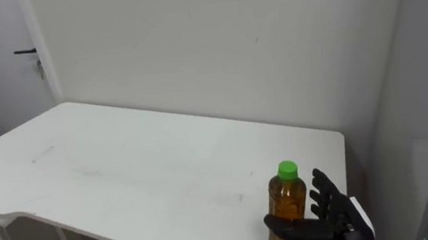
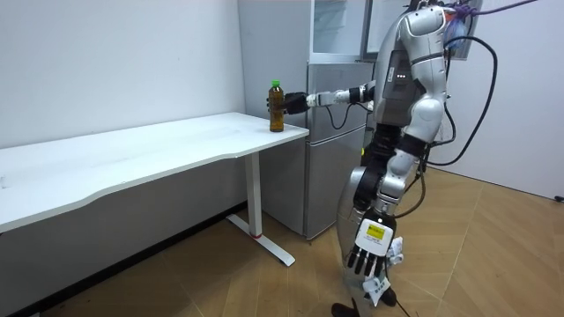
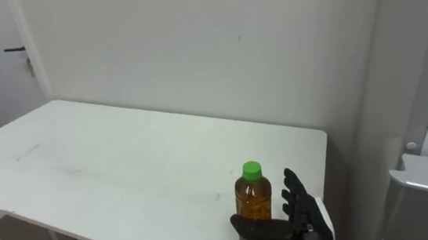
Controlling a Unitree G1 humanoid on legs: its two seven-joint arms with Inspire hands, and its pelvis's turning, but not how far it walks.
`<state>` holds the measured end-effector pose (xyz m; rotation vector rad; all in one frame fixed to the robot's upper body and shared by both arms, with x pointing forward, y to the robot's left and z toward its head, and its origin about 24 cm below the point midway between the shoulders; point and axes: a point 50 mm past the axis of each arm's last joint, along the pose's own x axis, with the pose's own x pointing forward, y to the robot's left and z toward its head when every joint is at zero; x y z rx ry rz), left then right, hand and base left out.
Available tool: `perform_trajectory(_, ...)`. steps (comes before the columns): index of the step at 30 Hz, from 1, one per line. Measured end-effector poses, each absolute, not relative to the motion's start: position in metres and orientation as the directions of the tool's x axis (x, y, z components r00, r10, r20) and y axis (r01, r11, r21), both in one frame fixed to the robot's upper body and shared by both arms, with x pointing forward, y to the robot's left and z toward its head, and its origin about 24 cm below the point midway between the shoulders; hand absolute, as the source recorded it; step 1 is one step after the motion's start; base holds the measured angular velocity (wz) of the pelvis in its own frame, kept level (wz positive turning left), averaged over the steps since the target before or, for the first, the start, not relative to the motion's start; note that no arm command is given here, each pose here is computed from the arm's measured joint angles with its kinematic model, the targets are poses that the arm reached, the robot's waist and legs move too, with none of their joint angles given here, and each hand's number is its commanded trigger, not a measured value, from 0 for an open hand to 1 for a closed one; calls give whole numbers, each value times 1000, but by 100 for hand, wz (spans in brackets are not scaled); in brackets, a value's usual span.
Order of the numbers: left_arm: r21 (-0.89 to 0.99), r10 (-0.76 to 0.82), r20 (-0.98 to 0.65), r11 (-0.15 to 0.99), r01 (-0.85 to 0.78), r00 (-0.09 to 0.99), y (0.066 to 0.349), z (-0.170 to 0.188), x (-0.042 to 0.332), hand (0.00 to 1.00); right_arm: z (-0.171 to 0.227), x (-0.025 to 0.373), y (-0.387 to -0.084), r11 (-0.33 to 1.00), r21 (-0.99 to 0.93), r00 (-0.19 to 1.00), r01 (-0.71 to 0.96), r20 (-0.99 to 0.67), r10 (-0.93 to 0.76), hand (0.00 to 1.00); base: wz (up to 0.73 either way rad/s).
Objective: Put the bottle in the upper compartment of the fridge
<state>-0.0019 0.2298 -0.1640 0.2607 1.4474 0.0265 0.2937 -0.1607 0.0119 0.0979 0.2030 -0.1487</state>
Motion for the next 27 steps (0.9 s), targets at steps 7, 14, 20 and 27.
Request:
perform_trajectory(7, 189, 172, -977, 971, 144, 123, 228, -164, -5, 0, 2, 291, -165, 979, 84, 954, 184, -256, -157, 0, 0)
perform_trajectory(14, 186, 173, -980, 972, 141, 103, 228, -163, -17, 0, 0, 290, -165, 981, 70, 952, 181, -263, -157, 0, 0)
perform_trajectory(20, 183, 169, -980, 973, 138, 102, 228, -163, -17, 0, 0, 290, -168, 977, 62, 947, 206, -265, -183, 0, 6)
perform_trajectory(27, 177, 167, -982, 978, 115, 91, 228, -162, -25, 0, 2, 290, -180, 971, 20, 940, 239, -255, -226, 0, 9)
